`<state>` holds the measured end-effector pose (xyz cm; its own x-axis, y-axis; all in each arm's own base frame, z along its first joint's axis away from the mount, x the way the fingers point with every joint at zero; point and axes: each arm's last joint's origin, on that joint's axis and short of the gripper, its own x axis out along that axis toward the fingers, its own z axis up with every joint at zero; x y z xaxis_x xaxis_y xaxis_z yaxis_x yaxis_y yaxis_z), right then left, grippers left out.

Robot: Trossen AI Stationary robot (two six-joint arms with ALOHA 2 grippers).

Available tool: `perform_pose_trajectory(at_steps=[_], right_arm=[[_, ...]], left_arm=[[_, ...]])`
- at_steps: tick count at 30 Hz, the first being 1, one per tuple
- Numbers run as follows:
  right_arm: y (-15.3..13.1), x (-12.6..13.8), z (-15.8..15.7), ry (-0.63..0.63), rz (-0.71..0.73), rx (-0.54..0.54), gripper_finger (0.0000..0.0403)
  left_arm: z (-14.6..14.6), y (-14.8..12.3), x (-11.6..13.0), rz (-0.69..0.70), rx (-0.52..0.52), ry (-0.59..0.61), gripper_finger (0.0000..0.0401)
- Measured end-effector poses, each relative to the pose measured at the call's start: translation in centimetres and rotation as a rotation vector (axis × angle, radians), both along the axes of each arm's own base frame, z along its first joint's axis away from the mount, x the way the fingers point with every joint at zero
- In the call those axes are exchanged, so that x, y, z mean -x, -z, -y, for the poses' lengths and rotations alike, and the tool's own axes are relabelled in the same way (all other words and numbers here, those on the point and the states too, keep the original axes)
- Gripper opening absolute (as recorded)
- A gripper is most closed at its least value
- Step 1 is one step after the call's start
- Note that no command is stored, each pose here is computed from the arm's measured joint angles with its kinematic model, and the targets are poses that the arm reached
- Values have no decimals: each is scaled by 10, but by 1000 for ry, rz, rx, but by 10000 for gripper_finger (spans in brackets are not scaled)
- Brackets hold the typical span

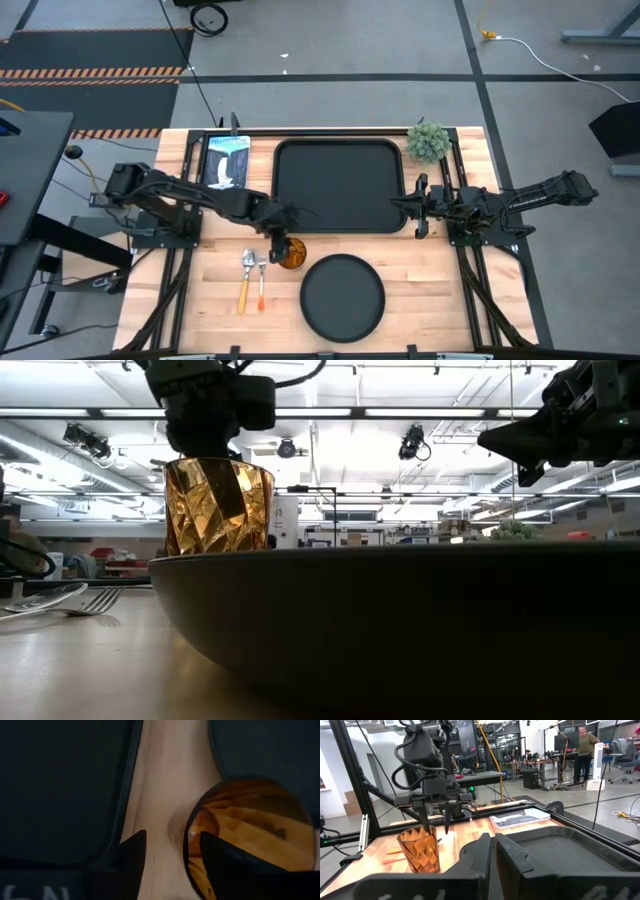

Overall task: Pick and place plate/cup/fork/spoon on tray
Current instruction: Put the brown glass on the top right of the black serving tray

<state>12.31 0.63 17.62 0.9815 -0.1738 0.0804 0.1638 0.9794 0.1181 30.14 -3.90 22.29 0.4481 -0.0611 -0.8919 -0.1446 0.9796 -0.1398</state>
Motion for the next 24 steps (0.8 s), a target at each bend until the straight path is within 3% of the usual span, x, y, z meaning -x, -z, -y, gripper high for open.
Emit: perform_pose_trajectory(at_steps=[20,24], right_arm=[[0,0,0,0,-1,0,34],[0,0,0,-1,0,0,34]], left_arm=[[-3,0,-4,-29,-21,-14,18],[-13,-14,-9,-18,-21,-45,15]])
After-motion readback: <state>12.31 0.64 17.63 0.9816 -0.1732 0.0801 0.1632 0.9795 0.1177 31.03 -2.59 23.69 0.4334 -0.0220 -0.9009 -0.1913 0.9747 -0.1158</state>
